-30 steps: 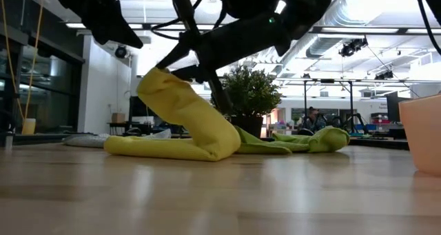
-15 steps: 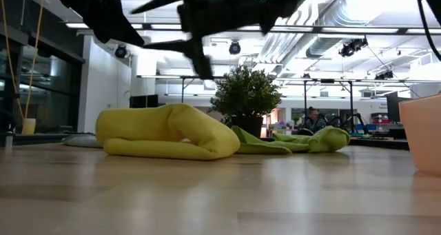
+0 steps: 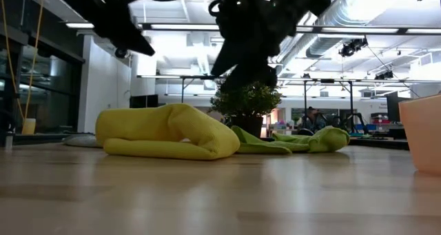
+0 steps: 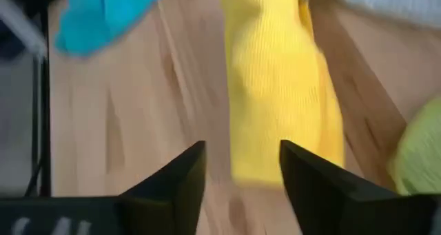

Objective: Fold microfiber towels
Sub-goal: Fold the yellow microfiber towel

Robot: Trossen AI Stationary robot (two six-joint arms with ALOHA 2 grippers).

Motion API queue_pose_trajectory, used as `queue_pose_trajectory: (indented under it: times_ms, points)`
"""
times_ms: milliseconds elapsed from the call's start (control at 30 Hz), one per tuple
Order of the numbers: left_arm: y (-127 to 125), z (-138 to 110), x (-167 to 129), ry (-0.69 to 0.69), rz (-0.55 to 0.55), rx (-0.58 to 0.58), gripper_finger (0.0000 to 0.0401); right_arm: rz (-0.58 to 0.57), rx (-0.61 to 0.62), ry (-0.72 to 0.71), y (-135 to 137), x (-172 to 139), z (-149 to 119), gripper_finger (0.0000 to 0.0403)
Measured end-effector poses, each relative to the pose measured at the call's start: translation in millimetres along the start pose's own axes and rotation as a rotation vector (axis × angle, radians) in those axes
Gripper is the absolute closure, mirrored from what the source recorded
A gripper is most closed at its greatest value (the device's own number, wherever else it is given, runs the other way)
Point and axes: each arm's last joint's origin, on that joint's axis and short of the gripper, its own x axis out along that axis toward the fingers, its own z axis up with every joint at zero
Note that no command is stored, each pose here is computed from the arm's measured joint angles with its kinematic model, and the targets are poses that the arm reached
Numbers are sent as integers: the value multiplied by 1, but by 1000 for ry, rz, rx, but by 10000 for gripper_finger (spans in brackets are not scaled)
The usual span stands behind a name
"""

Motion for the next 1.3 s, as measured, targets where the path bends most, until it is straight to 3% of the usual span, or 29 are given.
queue_pose_trajectory:
  times_ms: [200, 267, 367, 567, 767, 967, 1167, 1300]
  points:
    - [-7, -3, 32, 26, -5, 68, 401, -32, 46, -225, -8, 13, -7, 373]
    - [-8, -6, 39, 56, -3, 80, 401, -73, 53, -238, -13, 20, -15, 392]
    - [-10, -11, 47, 96, 1, 88, 401, -96, 77, -229, -18, 32, -21, 381]
    - [-11, -19, 60, 156, -16, 105, 401, -32, 45, -172, -14, 53, -35, 397]
    - [-13, -27, 65, 219, -53, 130, 401, -79, -68, -3, -7, 55, -60, 401]
    - [-14, -33, 71, 262, -61, 199, 401, -100, -91, 20, -10, 55, -61, 402]
    - [-11, 7, 50, -11, -147, 165, 401, -95, -89, 19, -11, 55, -60, 402]
    - [-5, 0, 53, 50, -190, 174, 401, -83, -111, 27, -11, 55, -60, 403]
